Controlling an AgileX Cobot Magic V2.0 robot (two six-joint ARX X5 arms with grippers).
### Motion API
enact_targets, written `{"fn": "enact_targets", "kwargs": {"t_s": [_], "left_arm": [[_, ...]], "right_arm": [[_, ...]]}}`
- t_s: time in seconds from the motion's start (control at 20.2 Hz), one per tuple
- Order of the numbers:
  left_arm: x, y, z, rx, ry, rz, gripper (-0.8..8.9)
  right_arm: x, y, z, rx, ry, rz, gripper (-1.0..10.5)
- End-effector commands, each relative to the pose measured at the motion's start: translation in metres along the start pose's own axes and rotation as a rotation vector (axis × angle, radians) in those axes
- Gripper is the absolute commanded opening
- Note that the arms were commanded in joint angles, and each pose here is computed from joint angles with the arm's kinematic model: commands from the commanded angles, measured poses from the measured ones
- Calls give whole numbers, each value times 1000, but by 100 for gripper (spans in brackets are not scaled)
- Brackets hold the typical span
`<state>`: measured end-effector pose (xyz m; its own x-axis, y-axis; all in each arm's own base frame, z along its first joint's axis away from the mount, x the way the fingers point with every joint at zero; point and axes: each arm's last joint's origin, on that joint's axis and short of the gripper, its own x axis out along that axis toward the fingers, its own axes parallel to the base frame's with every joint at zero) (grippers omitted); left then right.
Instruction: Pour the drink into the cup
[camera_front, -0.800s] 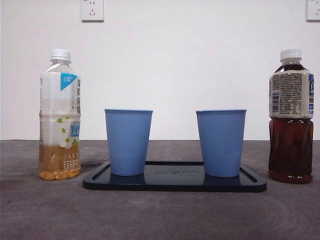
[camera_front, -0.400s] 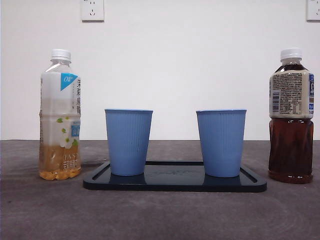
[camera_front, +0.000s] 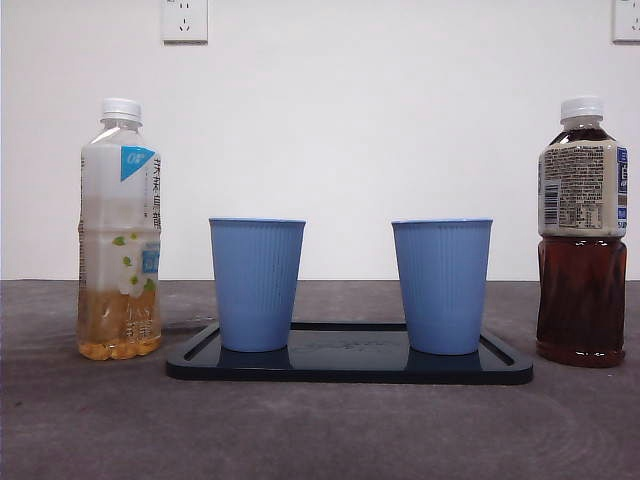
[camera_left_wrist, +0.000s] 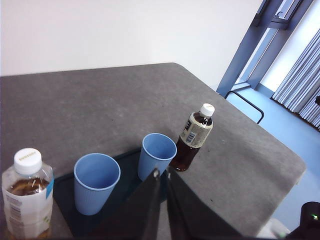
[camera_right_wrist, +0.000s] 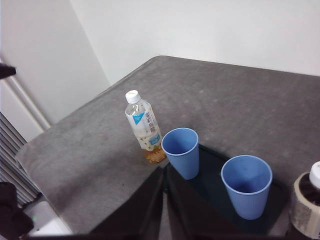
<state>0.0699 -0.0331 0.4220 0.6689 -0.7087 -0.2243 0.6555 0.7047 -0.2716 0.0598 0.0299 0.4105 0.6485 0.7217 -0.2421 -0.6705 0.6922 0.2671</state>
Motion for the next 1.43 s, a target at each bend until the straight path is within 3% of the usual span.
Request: {"fn": "enact_targets", "kwargs": {"t_s": [0.05,0.3,0.44,0.69,0.89,1.19,1.43], "left_arm": [[-3,-3,4,43,-23,-14,116],[-3,-3,4,43,-23,-14,470],[-3,-3,4,42,-22,-14,559],[-3,-3,4,42,-23,-14,563],[-3,-3,4,40,-22,-15,563],[-3,-3,4,44,-23,-8,562],[-3,-3,4,43,-22,-7,562]], "right_arm": [[-2,2,3,-45,-10,5,36],[-2,2,3,-44,-10,4,318],[-2,2,3,-36,-10,4,495],[-2,2,3,-13,-7,3,550],[1,-3,-1,29,17,-87,548],[27,-27,-33,94,86,-196,535],[52,-51,-64,134,66,-280,536]]}}
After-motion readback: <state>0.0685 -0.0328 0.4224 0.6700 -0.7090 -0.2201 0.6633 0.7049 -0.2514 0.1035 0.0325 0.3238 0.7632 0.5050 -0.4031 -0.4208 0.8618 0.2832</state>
